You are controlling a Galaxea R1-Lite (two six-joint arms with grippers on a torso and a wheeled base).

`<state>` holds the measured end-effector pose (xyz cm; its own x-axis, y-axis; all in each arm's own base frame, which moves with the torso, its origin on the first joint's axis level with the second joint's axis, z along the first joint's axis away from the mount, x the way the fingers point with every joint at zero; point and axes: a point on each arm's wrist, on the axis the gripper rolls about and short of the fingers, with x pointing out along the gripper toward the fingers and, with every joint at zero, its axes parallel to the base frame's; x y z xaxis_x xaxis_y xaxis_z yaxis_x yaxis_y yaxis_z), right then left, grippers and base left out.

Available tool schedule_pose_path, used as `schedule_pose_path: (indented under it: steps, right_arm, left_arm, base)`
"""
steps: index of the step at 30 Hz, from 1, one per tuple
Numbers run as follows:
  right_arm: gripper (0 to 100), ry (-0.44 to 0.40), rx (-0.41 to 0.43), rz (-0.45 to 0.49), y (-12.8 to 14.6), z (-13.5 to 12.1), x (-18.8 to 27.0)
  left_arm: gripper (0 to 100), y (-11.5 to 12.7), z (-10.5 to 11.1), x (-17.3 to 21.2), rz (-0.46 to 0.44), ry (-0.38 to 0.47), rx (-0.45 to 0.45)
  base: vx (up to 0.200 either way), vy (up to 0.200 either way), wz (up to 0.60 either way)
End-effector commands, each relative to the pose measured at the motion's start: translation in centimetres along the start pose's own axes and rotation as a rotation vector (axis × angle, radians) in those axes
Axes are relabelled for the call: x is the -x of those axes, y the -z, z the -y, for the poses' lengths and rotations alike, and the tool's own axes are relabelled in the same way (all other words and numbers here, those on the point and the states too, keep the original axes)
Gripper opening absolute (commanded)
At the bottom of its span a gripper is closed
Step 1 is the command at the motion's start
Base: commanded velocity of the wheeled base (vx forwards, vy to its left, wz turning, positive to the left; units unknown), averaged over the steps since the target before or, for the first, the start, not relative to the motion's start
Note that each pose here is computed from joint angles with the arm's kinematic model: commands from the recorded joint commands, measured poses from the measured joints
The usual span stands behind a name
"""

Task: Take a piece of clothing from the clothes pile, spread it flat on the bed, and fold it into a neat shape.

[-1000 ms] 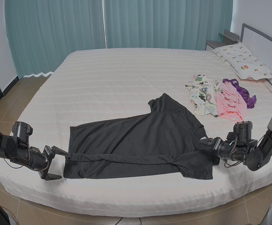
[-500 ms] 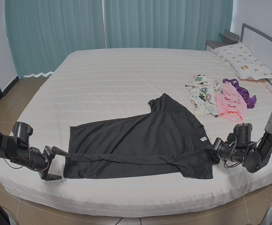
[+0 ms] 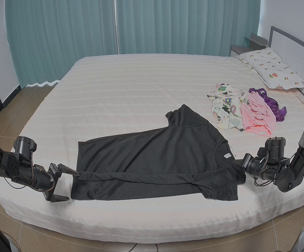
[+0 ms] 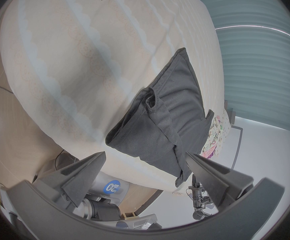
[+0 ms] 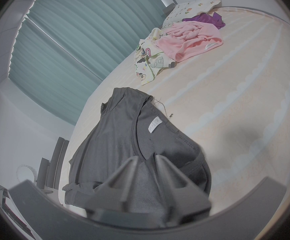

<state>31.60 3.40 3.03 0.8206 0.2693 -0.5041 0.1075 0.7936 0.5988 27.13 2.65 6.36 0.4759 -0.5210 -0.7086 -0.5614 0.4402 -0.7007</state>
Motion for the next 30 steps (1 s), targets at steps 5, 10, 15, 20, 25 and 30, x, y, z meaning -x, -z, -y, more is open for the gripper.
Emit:
schedule_pose_path:
  steps: [5, 10, 15, 20, 25, 30]
  right_arm:
    - [100, -0.054, -0.003, -0.019, -0.1, -0.4, -0.6]
    - [100, -0.111, -0.003, -0.039, 0.0, -0.3, -1.3]
    - [100, -0.129, -0.015, -0.03, 0.1, -0.5, -2.0]
    - [100, -0.116, -0.019, -0.057, 0.8, 0.0, -2.8]
    - [100, -0.112, -0.019, -0.068, 1.1, 0.1, -3.1]
    - [0, -0.108, -0.019, -0.073, 1.3, 0.1, -3.2]
  left_arm:
    - [100, 0.0, -0.1, 0.0, -0.001, -0.002, 0.001]
    - [100, 0.1, -0.1, -0.1, -0.002, -0.004, 0.0]
    - [100, 0.1, -0.1, -0.1, -0.001, -0.006, -0.001]
    - [100, 0.1, -0.1, -0.1, -0.002, -0.005, -0.001]
    - [100, 0.1, -0.1, -0.1, -0.002, -0.005, -0.001]
    - [100, 0.1, -0.1, -0.1, -0.002, -0.005, -0.001]
  base:
    - [0.0, 0.0, 0.0]
    - [0.0, 0.0, 0.0]
    - [0.0, 0.0, 0.0]
    - [0.0, 0.0, 0.0]
    - [0.0, 0.0, 0.0]
    - [0.0, 0.0, 0.0]
